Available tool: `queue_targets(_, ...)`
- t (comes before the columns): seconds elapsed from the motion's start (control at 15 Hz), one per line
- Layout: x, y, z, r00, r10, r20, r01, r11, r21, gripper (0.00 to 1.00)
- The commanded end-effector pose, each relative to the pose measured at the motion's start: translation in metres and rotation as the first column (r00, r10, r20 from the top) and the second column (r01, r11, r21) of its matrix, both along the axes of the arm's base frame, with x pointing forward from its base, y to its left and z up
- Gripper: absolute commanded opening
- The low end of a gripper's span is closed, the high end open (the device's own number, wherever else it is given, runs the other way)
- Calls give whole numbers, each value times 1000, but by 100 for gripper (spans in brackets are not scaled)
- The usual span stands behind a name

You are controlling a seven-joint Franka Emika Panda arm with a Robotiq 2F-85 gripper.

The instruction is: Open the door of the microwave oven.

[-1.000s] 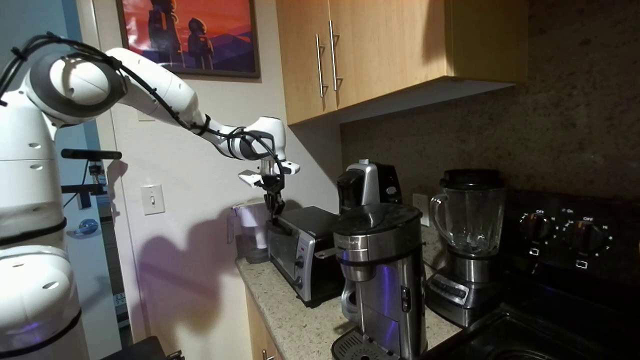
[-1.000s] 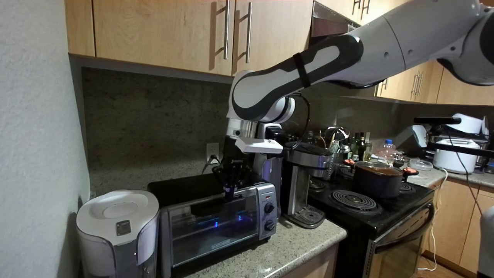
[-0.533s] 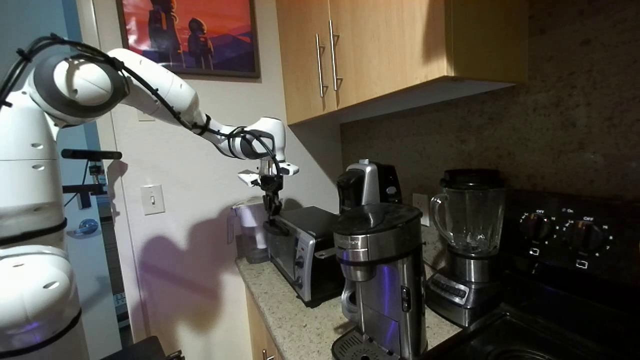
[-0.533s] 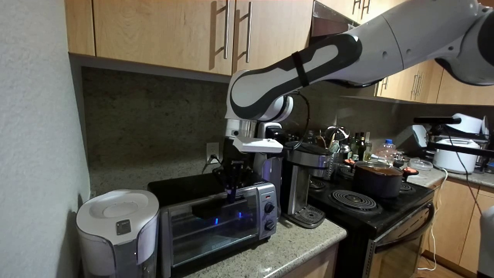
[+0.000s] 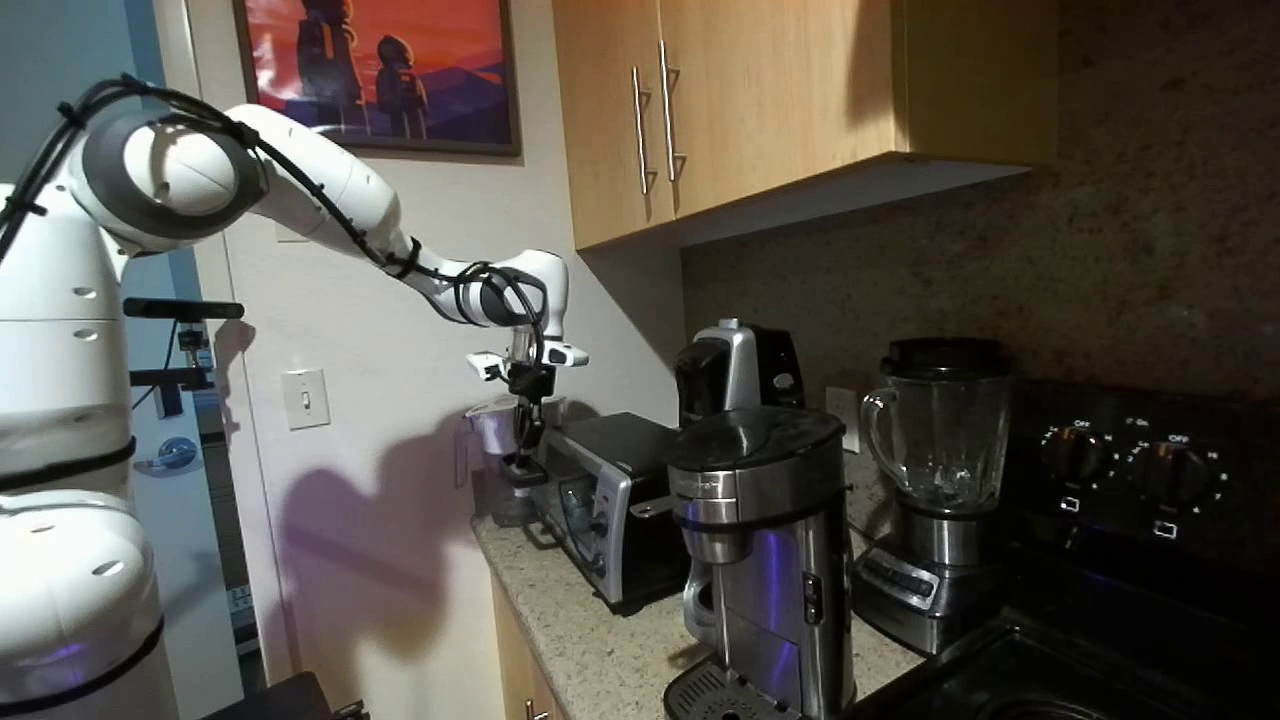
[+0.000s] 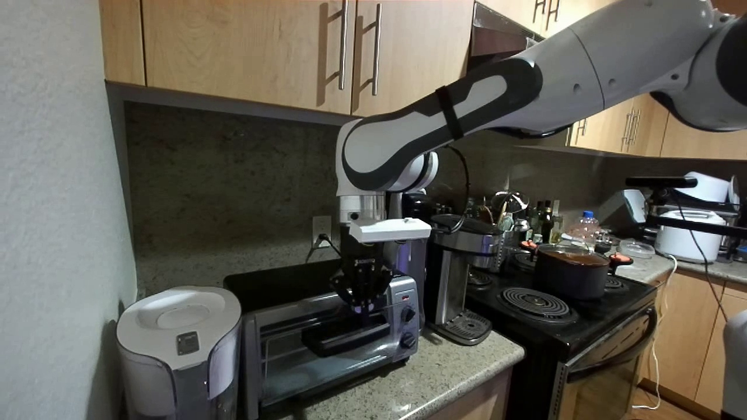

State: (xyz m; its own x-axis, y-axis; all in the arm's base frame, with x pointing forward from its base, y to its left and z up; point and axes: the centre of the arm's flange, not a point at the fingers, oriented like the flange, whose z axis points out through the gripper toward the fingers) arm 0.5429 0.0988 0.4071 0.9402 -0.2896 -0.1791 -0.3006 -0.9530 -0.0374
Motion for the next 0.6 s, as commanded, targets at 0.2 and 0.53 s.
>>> queue_targets(0.2, 19, -42, -39, 993, -94, -65, 94, 996, -6, 2)
queue_targets(0.53, 13, -33, -41, 995, -80, -65, 80, 997, -10, 2)
